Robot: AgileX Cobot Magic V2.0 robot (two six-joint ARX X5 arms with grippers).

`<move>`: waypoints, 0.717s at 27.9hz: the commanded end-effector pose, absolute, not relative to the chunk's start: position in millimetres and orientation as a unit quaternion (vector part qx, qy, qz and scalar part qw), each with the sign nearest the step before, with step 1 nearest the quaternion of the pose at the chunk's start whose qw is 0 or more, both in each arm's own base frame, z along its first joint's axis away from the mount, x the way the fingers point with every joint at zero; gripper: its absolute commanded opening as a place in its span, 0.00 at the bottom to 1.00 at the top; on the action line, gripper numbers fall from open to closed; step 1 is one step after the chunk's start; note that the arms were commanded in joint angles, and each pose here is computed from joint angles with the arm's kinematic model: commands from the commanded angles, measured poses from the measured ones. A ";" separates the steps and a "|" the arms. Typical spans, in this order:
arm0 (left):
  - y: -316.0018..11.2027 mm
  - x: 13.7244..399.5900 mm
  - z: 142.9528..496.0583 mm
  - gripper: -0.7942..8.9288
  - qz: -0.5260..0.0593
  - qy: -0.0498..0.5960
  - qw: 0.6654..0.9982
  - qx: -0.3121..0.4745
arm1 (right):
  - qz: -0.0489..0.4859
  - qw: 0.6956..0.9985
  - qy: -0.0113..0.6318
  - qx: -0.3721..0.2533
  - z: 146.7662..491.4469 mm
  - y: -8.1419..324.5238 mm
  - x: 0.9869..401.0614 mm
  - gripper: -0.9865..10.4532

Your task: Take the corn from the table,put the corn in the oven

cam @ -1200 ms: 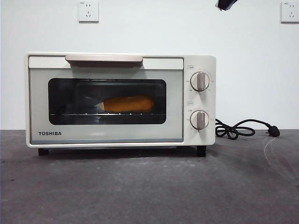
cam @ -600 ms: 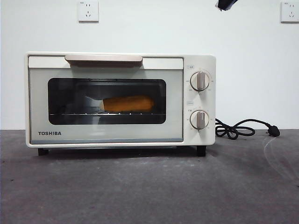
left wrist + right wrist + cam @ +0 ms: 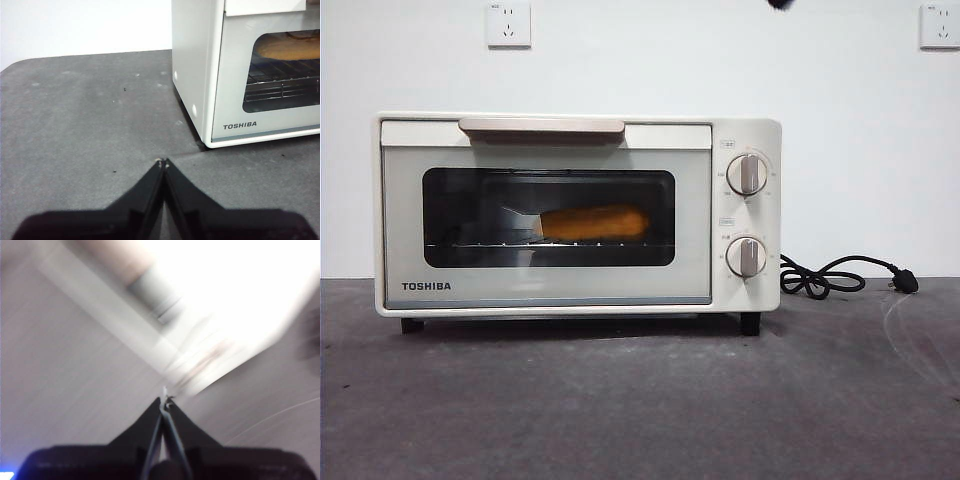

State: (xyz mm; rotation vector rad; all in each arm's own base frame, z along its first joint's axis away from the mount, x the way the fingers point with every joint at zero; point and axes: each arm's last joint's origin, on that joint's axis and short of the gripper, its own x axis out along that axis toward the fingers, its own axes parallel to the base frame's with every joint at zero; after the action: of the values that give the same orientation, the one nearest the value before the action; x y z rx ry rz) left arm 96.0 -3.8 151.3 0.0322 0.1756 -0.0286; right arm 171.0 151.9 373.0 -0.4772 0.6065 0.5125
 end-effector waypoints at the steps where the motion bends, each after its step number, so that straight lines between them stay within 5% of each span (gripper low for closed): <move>1: -3.5 96.6 149.8 0.08 -0.013 0.086 0.996 0.021 | 0.182 0.928 0.259 -0.196 379.9 131.5 191.7 0.08; 10: -3.6 96.6 149.8 0.08 -0.013 0.086 0.996 0.021 | 0.014 0.958 0.285 -0.034 362.7 26.8 229.9 0.08; 20: -3.6 96.6 149.8 0.08 -0.013 0.086 0.996 0.021 | -0.090 0.980 0.179 0.009 290.5 -11.4 184.6 0.09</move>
State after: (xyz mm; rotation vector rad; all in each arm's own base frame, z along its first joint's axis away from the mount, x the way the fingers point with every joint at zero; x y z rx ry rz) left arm 96.0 -3.8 151.3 0.0322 0.1752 -0.0286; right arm 186.0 -11.5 300.7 0.0134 0.3485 -0.1790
